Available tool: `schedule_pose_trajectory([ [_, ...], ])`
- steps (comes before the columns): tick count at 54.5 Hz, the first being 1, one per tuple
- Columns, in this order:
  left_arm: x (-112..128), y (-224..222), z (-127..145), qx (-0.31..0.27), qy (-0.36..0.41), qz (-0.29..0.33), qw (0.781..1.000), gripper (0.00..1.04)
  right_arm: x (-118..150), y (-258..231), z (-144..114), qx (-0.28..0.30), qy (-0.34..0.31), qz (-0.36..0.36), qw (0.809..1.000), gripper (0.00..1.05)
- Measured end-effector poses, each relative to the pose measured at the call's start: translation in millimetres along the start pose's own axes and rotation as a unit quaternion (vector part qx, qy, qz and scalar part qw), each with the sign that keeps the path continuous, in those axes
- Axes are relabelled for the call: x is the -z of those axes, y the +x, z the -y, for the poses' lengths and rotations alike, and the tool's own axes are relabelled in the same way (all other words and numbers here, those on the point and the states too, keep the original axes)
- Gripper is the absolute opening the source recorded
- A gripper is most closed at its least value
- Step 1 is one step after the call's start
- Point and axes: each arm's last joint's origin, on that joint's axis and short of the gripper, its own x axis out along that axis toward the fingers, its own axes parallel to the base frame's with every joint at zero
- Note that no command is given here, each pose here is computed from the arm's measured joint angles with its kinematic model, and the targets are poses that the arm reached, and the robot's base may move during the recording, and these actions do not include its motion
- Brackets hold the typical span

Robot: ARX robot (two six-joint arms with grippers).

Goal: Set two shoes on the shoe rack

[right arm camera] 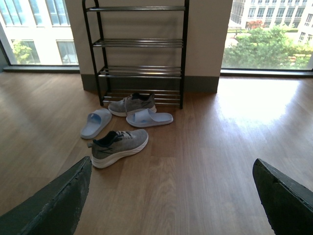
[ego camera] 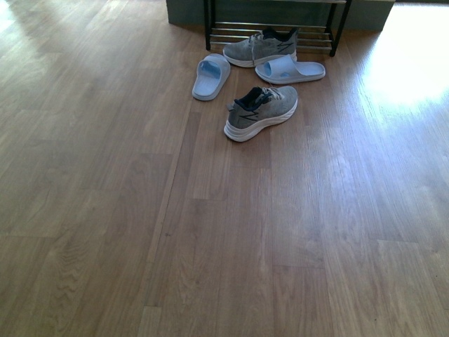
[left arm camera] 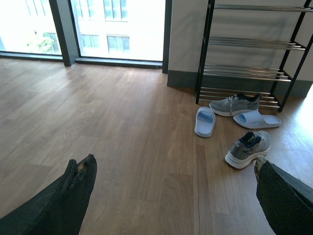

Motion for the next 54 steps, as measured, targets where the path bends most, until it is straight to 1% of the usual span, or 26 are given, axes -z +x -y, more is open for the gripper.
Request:
schedule_pose_trajectory([
  [54,-0.1,0.0,0.0,0.000,0.000,0.000,1.000,0.95,0.0,0.0,0.0,0.000,0.000,0.000,1.000,0.96],
])
